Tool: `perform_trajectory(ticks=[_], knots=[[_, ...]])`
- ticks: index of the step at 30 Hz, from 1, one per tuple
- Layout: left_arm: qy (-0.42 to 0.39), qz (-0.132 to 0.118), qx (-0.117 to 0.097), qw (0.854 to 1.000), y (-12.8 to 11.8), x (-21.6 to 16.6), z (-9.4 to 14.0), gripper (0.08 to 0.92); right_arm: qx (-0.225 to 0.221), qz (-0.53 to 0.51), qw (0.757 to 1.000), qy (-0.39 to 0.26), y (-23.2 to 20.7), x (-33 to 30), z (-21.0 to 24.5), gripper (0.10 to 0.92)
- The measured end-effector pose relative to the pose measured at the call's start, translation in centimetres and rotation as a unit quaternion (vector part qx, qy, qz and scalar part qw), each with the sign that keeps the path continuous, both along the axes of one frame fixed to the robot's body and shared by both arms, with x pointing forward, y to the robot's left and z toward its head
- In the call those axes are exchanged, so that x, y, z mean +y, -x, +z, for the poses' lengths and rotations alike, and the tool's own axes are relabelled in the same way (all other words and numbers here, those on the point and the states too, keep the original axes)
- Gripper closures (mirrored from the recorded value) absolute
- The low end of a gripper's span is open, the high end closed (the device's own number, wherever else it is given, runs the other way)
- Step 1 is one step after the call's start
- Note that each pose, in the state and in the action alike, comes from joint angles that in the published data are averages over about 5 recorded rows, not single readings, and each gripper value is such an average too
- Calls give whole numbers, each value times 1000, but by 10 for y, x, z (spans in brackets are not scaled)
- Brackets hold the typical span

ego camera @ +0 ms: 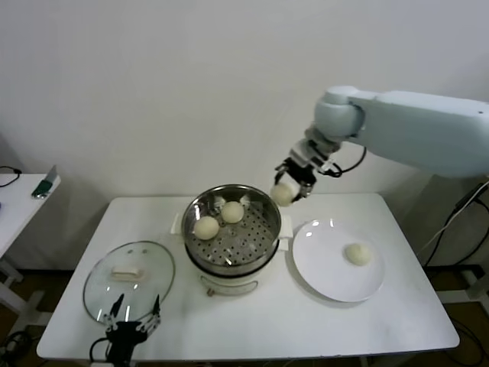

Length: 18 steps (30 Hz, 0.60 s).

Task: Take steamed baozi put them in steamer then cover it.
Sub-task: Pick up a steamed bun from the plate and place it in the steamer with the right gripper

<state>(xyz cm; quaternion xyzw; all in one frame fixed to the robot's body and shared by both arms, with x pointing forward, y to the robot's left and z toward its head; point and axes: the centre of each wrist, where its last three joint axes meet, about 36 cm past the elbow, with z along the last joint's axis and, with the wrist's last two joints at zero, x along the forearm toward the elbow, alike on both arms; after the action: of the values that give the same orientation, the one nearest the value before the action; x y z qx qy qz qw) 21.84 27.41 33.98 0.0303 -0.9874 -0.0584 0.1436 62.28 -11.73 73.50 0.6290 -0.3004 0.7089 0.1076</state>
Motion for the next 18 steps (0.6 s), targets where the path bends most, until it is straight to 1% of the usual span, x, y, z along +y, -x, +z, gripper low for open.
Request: perform_trajectory(ticks=[4, 8, 18], knots=[[1, 2, -1, 1000, 1, 1, 2, 177, 1, 77, 997, 27, 18, 43, -14, 377], [2, 3, -3, 1000, 1, 2, 2, 177, 2, 135, 990, 51, 31, 74, -37, 378], [3, 6, -3, 1000, 2, 3, 2, 177, -10, 210, 974, 85, 38, 119, -92, 377]])
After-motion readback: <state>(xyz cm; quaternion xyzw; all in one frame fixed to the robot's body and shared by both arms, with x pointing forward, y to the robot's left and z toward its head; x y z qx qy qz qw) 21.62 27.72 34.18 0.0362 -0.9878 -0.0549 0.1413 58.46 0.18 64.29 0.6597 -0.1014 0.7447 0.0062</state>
